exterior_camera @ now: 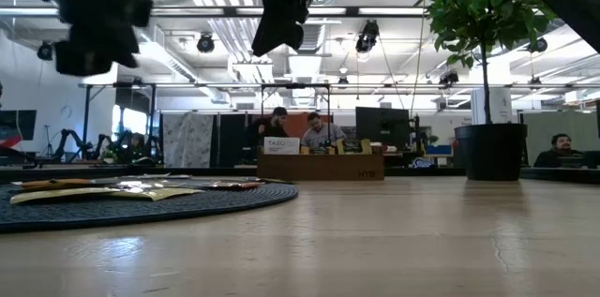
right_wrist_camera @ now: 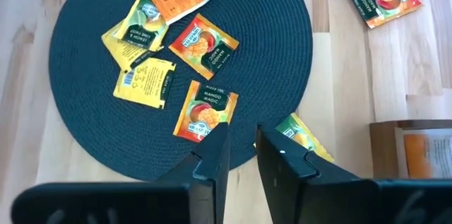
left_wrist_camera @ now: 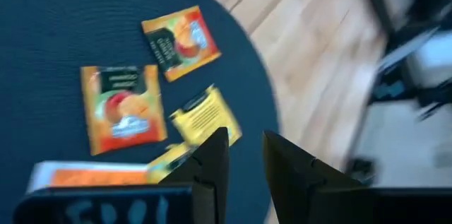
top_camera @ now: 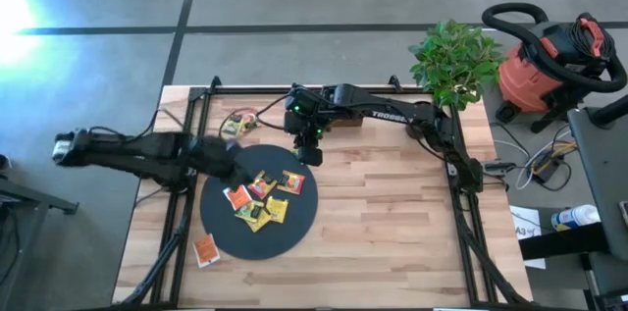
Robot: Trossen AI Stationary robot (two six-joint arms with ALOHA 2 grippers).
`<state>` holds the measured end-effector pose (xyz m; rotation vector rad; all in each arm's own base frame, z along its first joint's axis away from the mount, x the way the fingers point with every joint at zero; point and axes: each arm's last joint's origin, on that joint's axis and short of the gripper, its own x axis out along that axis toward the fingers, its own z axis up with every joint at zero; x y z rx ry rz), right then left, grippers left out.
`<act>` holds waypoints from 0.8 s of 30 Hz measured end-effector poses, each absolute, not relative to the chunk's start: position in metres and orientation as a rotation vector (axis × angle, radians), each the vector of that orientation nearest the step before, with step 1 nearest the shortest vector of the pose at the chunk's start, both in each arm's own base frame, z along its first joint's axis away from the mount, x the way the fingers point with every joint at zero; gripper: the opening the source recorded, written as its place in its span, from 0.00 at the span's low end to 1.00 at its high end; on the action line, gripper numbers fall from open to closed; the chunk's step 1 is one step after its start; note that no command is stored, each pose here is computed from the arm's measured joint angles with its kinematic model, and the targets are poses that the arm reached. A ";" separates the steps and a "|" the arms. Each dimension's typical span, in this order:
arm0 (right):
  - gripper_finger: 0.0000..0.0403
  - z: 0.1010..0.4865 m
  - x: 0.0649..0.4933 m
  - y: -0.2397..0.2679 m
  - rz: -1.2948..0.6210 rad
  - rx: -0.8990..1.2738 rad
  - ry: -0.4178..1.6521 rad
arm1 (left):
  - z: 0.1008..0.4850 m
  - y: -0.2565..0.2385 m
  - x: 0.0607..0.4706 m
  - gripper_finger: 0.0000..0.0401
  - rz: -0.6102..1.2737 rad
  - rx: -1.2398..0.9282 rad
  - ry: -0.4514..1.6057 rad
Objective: Pick & Place Tea
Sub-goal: Put the orange tea bag into the left section of the wooden organizer
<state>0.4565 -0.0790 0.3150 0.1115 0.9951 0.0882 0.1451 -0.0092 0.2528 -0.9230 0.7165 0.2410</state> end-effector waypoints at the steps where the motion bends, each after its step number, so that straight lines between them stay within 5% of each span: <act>1: 0.17 0.315 0.457 -0.079 0.088 0.112 0.995 | 0.255 -0.017 0.142 0.21 0.244 -0.868 0.733; 6: 0.18 0.314 0.457 -0.080 0.070 0.105 1.001 | 0.258 -0.063 0.134 0.21 0.181 -0.716 0.765; 24: 0.17 0.302 0.463 -0.056 0.090 0.135 1.013 | 0.211 -0.180 0.130 0.21 0.252 -0.707 1.216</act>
